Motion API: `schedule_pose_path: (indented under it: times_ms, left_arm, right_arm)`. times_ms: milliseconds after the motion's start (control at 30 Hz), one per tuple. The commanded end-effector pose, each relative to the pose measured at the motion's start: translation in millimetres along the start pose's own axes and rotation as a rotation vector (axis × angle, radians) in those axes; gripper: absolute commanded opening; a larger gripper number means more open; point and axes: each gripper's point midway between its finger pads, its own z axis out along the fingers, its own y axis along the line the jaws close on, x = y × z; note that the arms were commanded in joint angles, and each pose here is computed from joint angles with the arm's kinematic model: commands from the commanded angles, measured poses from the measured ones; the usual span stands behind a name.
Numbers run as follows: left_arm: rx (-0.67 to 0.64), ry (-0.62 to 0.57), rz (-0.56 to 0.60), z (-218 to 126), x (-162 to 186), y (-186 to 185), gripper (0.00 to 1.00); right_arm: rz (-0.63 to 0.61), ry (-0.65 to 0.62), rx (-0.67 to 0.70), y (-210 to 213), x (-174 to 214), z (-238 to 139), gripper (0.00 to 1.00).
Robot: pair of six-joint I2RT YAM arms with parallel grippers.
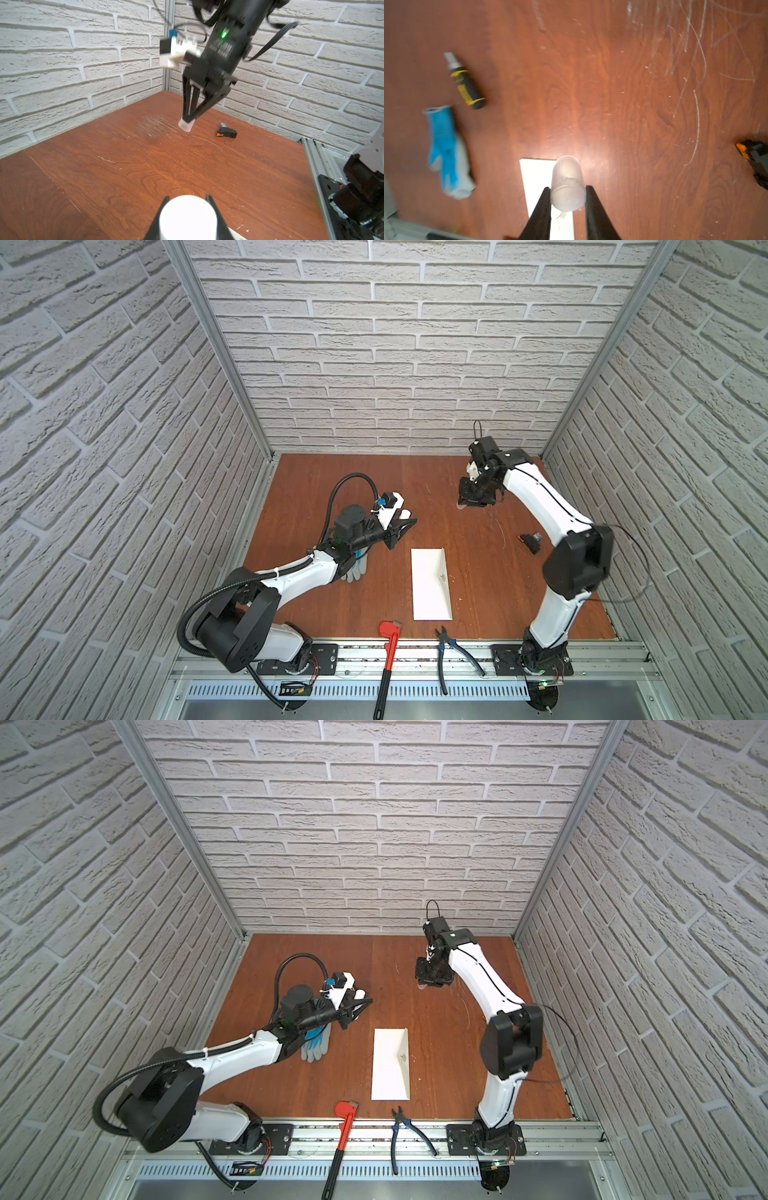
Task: Place the letter into the envelope and seal it
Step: 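Lift the clear cap and carry it toward the left gripper's glue stick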
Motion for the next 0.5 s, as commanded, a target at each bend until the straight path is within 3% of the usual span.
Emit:
schedule_pose_path:
  times_ms: [0,167,467]
  left_arm:
    - [0.029,-0.03,0.085,-14,-11,-15,0.0]
    - [0.044,-0.028,0.145,-25,-18,-31,0.0]
    - [0.065,-0.022,0.222,-28,-21,-54,0.0]
  right_arm:
    - [-0.106,0.04,-0.249,47,39,-35,0.23]
    - [-0.209,0.047,-0.399,85,79,-77,0.23]
    - [-0.316,0.104,-0.465,121,118,-96,0.22]
